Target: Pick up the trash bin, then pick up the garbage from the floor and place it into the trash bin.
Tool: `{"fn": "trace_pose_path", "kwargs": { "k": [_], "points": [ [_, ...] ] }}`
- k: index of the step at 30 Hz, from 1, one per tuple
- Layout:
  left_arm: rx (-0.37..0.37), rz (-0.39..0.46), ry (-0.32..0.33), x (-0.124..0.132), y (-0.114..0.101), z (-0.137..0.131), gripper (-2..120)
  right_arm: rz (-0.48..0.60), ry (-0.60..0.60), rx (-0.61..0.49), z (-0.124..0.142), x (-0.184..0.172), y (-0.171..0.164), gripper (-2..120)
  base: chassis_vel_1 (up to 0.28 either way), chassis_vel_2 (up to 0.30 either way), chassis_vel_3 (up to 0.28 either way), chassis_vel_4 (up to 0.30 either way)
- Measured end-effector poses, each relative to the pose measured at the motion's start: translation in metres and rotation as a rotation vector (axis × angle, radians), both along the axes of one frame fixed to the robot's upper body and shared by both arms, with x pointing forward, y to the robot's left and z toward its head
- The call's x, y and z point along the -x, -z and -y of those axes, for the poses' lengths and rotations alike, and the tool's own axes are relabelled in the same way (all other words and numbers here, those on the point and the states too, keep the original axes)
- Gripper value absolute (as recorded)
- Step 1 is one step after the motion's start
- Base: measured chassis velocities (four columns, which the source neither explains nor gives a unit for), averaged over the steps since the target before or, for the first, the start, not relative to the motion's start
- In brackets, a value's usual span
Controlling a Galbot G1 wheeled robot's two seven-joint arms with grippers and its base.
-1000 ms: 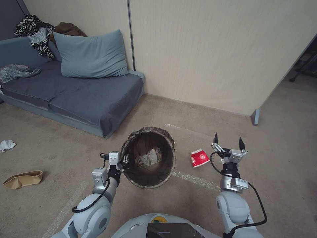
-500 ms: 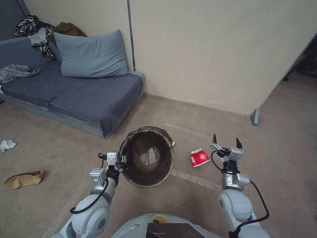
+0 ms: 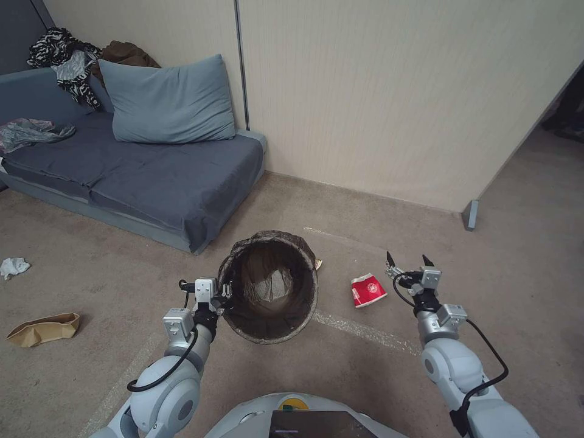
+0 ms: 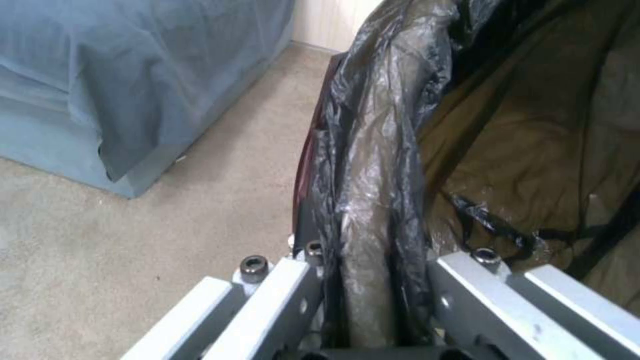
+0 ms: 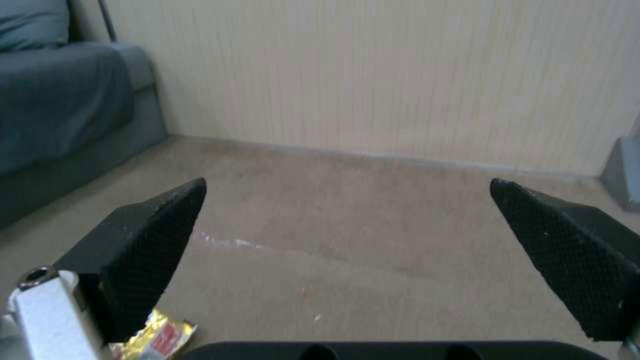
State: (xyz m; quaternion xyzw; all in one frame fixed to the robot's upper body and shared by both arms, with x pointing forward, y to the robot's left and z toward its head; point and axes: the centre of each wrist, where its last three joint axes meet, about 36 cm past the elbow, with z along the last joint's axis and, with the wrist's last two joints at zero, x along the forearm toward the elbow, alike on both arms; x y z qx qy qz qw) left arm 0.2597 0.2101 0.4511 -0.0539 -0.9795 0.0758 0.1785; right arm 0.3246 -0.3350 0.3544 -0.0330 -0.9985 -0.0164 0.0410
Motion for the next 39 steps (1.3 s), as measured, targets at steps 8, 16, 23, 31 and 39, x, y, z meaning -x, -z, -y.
{"fn": "trace_pose_path", "kwargs": {
  "k": [8, 16, 23, 31, 39],
  "points": [
    [-0.002, 0.001, -0.004, -0.001, -0.001, -0.001, 2, -0.113, -0.006, -0.094, -0.013, -0.011, 0.008, 100, 0.000, 0.000, 0.000, 0.000],
    [-0.005, 0.005, -0.005, -0.002, -0.002, -0.003, 2, -0.169, -0.004, -0.149, -0.030, -0.019, 0.019, 100, 0.000, 0.000, 0.000, 0.000],
    [-0.001, 0.005, -0.005, -0.002, -0.002, -0.002, 2, -0.233, 0.014, -0.209, -0.042, -0.024, 0.019, 100, 0.000, 0.000, 0.000, 0.000],
    [-0.003, 0.004, 0.000, -0.002, -0.002, -0.001, 2, -0.303, 0.094, -0.280, -0.063, -0.027, 0.024, 100, 0.000, 0.000, 0.000, 0.000],
    [-0.006, 0.006, 0.008, 0.000, -0.005, -0.002, 2, -0.353, 0.156, -0.282, -0.077, -0.032, 0.046, 100, 0.000, 0.000, 0.000, 0.000]
  ]
}}
